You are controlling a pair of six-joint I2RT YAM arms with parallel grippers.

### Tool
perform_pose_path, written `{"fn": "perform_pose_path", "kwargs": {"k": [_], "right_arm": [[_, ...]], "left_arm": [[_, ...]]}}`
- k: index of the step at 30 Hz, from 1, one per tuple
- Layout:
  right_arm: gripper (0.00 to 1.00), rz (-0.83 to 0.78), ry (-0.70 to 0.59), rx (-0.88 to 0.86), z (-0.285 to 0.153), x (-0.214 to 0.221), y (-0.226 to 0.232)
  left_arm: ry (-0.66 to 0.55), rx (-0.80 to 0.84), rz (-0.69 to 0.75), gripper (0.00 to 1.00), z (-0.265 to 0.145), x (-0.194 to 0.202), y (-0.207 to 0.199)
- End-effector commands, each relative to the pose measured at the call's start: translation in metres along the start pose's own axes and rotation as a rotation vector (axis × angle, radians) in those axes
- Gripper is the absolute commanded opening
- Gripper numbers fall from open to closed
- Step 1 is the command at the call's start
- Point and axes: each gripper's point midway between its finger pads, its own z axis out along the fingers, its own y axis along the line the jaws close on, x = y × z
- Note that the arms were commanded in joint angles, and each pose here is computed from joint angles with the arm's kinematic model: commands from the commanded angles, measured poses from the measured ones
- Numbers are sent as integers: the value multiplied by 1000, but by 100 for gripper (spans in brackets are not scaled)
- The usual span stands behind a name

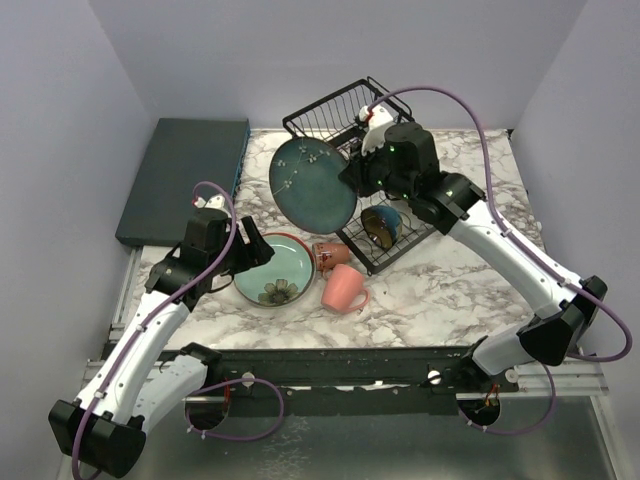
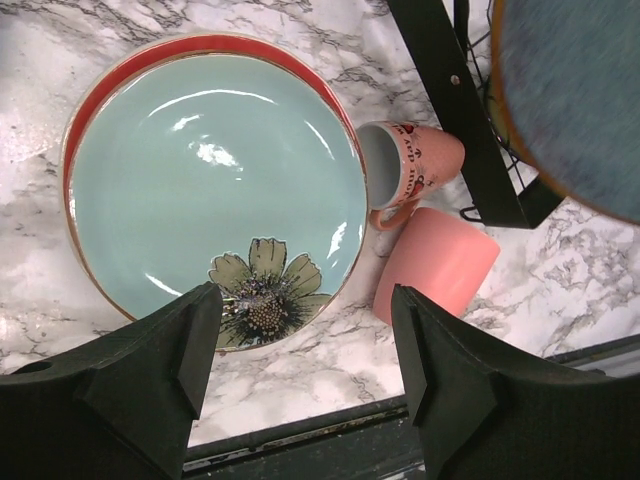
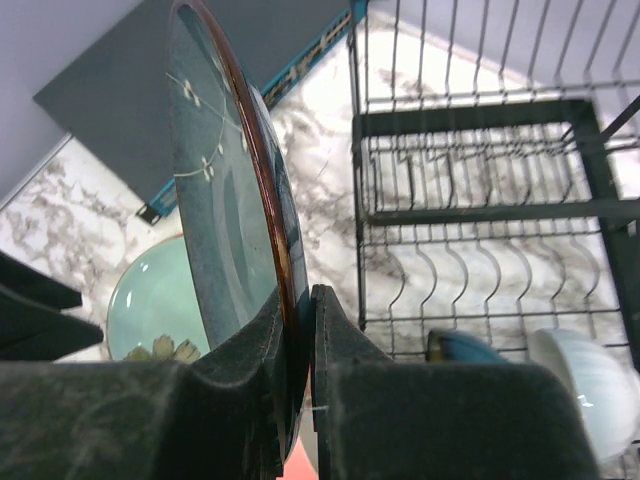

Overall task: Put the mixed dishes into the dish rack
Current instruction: Insert the plate into the dish rack.

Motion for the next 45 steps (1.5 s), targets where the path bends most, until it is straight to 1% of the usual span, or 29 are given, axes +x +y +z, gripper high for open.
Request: {"fn": "perform_pose_path", "kwargs": {"k": [1,6,7,14,22,29,36,45], "right_arm": [[0,-49,-262,68,-30,-92,-7],[0,-94,-325,124,-33,-125,-14],[0,-131,-335,140,-33,-130,-17],[0,-221,-410,209,-28,-166,-28],[0,-256,-499,277,-32,-201,-60],[0,-231,-562,289,-40,-218,-85],[0,-211,-624,326,-45,-231,-100],[0,-242,-665,364,-44,-244,-125]], "left_arm": [[11,71,40,75,-1,4,-9],[17,99,37,75,2,8,-12],[14,100,37,75,2,8,-12],[-5,119,38,75,-1,7,-14],[-5,132,40,75,-2,8,-15],[-3,135,42,75,-2,9,-16],[-2,133,42,75,-1,9,-15],[-1,129,41,75,0,9,-15]]}}
